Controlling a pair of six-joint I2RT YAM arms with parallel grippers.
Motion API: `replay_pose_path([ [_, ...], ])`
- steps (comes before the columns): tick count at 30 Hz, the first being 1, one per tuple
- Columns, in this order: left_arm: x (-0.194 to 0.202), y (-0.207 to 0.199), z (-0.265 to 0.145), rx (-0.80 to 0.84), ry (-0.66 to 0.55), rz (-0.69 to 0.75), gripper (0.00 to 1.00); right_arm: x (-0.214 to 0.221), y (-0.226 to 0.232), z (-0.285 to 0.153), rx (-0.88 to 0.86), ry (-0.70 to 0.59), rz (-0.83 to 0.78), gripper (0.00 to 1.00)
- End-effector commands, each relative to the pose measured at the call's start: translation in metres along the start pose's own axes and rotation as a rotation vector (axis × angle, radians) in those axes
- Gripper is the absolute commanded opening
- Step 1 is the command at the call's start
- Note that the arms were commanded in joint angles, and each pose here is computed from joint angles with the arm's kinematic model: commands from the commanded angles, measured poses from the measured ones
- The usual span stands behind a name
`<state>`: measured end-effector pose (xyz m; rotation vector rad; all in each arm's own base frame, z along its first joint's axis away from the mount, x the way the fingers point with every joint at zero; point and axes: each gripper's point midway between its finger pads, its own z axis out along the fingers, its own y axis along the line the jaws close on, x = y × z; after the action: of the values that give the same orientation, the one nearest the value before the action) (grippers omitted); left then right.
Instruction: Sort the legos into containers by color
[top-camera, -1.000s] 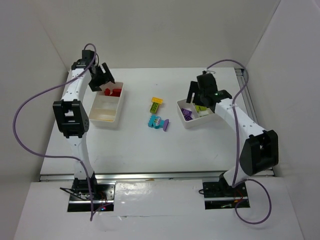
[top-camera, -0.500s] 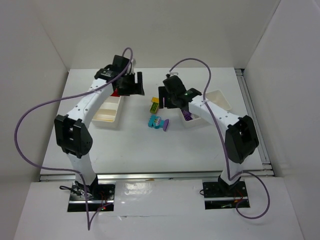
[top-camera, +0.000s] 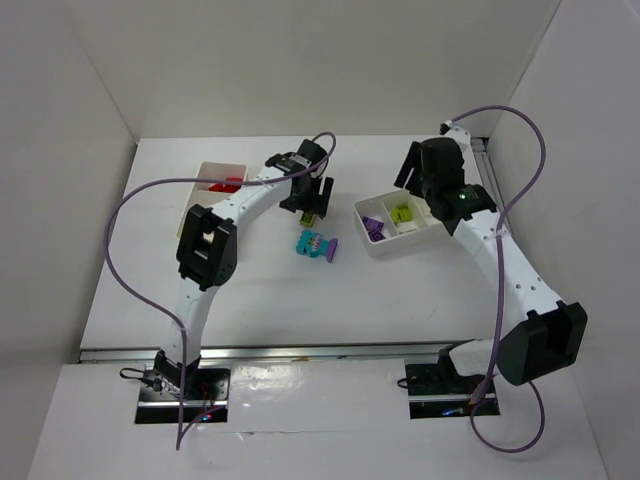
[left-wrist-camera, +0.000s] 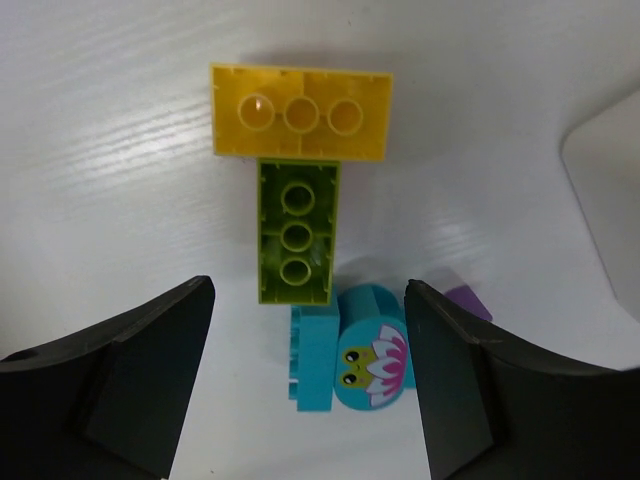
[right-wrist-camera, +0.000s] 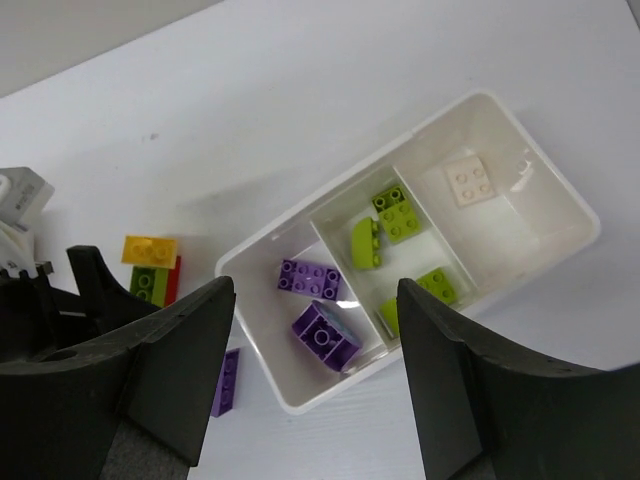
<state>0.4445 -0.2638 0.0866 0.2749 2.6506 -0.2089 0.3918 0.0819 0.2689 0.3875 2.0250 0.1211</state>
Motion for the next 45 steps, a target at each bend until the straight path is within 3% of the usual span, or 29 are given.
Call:
replay_pose_path([
  [1,-0.022,0.012,-0.001,-0.091,-0.069,0.026,0.87,0.016,-0.017,0.004,0.037,0.045,0.011,0.73],
  [8,-0.010,0.010,0.023,-0.076,-0.018,0.039,0.73,0.022,-0.019,0.005,0.034,0.069,0.020,0.73],
  [15,-0.003,0.006,0.032,-0.052,0.010,0.041,0.72,0.024,-0.020,0.008,0.029,0.083,0.022,0.73],
  [19,-0.007,0.004,0.033,-0.050,0.001,0.040,0.54,0.022,-0.018,0.009,0.025,0.075,0.025,0.73],
  [20,-0.007,0.004,0.033,-0.050,0.001,0.040,0.42,0.022,-0.018,0.009,0.025,0.075,0.025,0.73],
  [26,-0.028,-0.003,-0.007,0.004,-0.040,0.029,0.01,0.023,-0.010,0.010,-0.045,0.106,0.022,0.73],
  [30,-0.048,-0.015,-0.067,0.276,-0.111,-0.017,0.00,0.032,0.011,0.018,-0.167,0.187,0.001,0.73],
  [31,-0.053,-0.031,-0.103,0.427,-0.149,-0.006,0.00,0.034,0.018,0.019,-0.199,0.206,0.002,0.74],
  [32,-0.045,-0.020,-0.102,0.472,-0.127,-0.046,0.00,0.040,0.024,0.019,-0.236,0.234,-0.012,0.74],
  [34,-0.053,-0.024,-0.123,0.607,-0.185,-0.052,0.00,0.042,0.051,0.014,-0.410,0.256,-0.008,0.74],
  [40,-0.048,-0.034,-0.191,1.109,-0.175,-0.061,0.00,0.034,0.111,-0.033,-0.902,0.243,0.013,0.79],
  [45,-0.051,-0.032,-0.211,1.205,-0.215,-0.027,0.00,0.036,0.138,-0.046,-1.084,0.272,0.006,0.82],
])
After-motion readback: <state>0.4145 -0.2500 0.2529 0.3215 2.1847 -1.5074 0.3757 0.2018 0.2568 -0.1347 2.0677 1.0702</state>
